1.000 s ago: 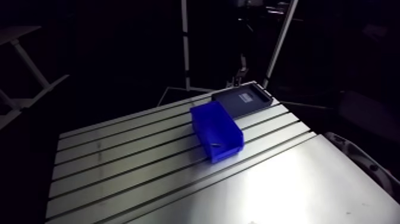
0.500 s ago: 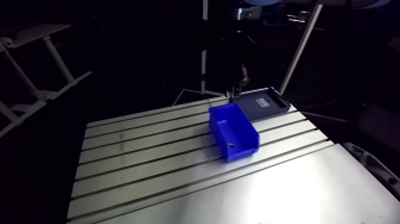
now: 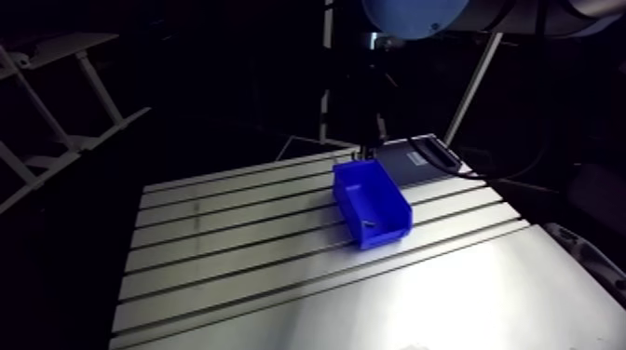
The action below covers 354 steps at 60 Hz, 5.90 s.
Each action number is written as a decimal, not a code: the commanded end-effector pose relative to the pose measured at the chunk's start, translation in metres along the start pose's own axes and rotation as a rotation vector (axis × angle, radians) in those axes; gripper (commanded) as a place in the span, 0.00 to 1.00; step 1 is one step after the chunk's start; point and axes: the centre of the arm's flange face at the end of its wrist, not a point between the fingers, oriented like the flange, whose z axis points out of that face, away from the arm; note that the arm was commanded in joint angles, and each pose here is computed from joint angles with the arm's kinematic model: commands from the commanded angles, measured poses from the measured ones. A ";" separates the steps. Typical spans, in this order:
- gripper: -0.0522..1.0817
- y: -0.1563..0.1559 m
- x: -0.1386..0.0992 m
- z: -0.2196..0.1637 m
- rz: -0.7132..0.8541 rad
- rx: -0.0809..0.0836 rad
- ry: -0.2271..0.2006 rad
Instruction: Pick up the M10 bolt from the tray and put it into the blue bin.
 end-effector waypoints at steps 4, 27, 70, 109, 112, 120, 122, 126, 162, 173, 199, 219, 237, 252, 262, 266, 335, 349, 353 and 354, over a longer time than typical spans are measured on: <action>0.99 -0.002 0.000 0.015 0.003 0.015 0.001; 0.98 -0.006 -0.018 0.037 0.038 0.027 0.006; 0.98 -0.003 -0.020 0.061 0.054 0.045 0.010; 0.96 0.007 -0.019 0.089 0.055 0.067 0.012; 0.96 0.007 -0.018 0.090 0.054 0.069 0.012; 0.96 0.006 -0.018 0.093 0.051 0.076 0.014; 0.96 0.005 -0.017 0.094 0.051 0.078 0.014; 0.95 0.005 -0.017 0.095 0.051 0.079 0.014; 0.82 0.003 -0.013 0.105 0.049 0.100 0.014; 0.73 0.002 -0.011 0.106 0.062 0.102 0.016; 0.63 -0.003 -0.008 0.110 0.065 0.114 0.017; 0.48 -0.001 -0.010 0.101 0.068 0.098 0.022; 0.35 -0.007 -0.009 0.080 0.088 0.071 0.019; 0.19 -0.015 -0.009 0.062 0.098 0.120 0.028; 0.07 -0.015 -0.010 0.049 0.121 0.159 0.032; 0.06 -0.014 -0.011 0.036 0.130 0.155 0.031; 0.06 0.000 -0.002 -0.148 1.197 -0.004 -0.011; 0.06 -0.004 -0.004 -0.177 1.432 -0.009 -0.007; 0.06 -0.005 -0.002 -0.182 1.465 0.009 -0.015; 0.06 -0.005 -0.002 -0.182 1.465 0.009 -0.015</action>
